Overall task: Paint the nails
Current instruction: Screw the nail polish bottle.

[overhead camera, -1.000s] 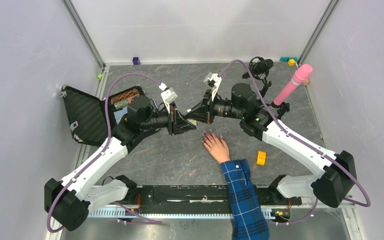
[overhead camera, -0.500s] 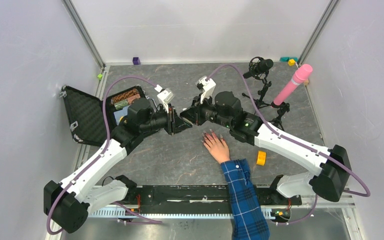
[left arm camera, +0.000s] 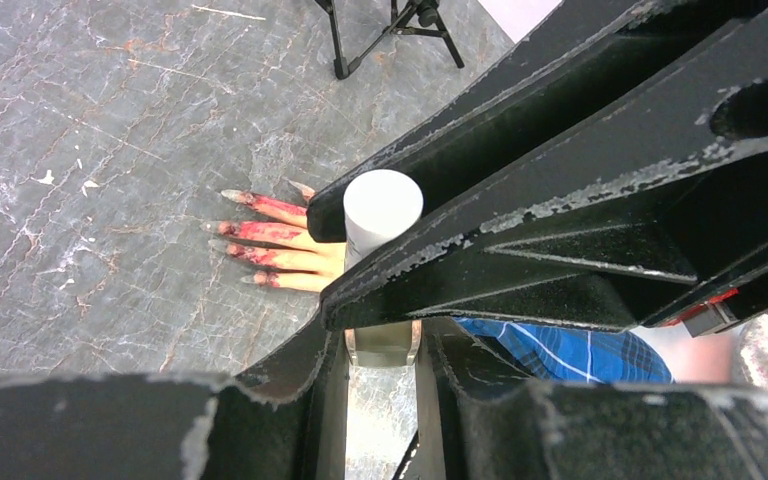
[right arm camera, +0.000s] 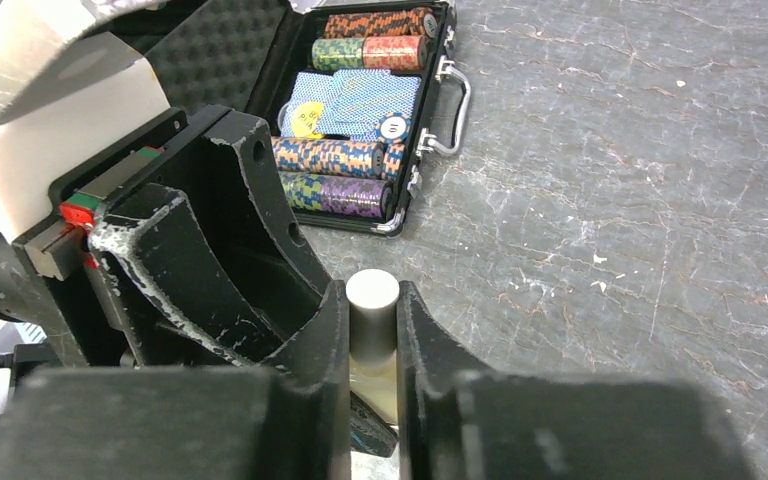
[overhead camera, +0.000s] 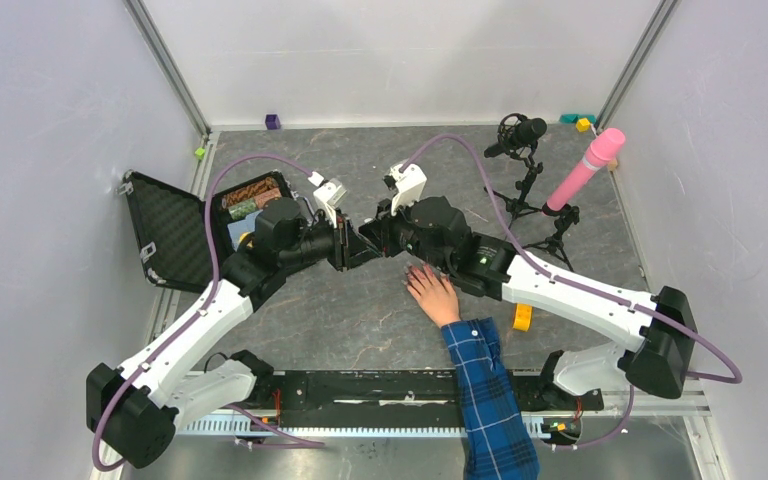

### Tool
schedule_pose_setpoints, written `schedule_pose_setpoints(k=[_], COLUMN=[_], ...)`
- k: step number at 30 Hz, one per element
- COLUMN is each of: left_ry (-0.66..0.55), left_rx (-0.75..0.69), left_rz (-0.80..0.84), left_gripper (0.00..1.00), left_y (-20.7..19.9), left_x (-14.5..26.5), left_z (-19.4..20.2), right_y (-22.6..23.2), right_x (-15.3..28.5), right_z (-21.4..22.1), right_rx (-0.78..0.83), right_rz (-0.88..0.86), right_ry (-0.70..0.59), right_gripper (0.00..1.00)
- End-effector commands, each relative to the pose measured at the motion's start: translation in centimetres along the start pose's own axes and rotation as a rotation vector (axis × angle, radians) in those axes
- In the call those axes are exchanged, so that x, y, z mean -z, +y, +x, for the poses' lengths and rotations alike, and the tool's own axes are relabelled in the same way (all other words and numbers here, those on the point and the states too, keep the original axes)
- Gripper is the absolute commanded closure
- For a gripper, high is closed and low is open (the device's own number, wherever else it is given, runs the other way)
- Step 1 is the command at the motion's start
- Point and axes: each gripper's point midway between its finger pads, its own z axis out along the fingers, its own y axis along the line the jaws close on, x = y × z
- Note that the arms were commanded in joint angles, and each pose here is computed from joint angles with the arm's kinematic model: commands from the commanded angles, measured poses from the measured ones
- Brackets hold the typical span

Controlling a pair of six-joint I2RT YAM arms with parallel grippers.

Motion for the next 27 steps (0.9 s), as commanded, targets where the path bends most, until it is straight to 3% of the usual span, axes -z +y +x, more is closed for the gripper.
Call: schedule_pose_setpoints(k=[1, 9, 11, 15, 19, 27], left_ry=[-0.170, -0.160, -0.161, -0.168, -0.136, -0.056], left_rx=[-0.092, -0.098, -0.098, -0.099, -0.077, -0.131], left_rz=[0.058, 0.047, 0.041, 0.023, -0.003, 0.158], left_gripper=[0.98, 0.98, 0.98, 0.98, 0.98, 0.98], left_y=[-2.1, -2.0, -1.9, -1.5, -0.8, -3.3], left_x=[0.4, 0.4, 0.4, 0.4, 0.2, 0.2], left_z=[-5.1, -5.1, -5.1, -5.3, -4.7, -3.8], right_y=[2.4, 0.9, 0.1, -2.3, -4.4, -4.2], right_x=[1.0, 4.3, 5.0, 6.0, 6.6, 6.6], right_z=[0.4, -4.7, -5.4, -6.6, -8.0, -8.3], right_rx=[0.047, 0.141, 0.157, 0.176, 0.190, 0.163], right_rz=[-0.075, -0.006, 0.029, 0.125, 0.116, -0.158], right_ry=[0.038, -0.112, -0.130, -0.131, -0.135, -0.105], right_gripper=[0.78, 0.31, 0.24, 0.13, 0.05, 0.02])
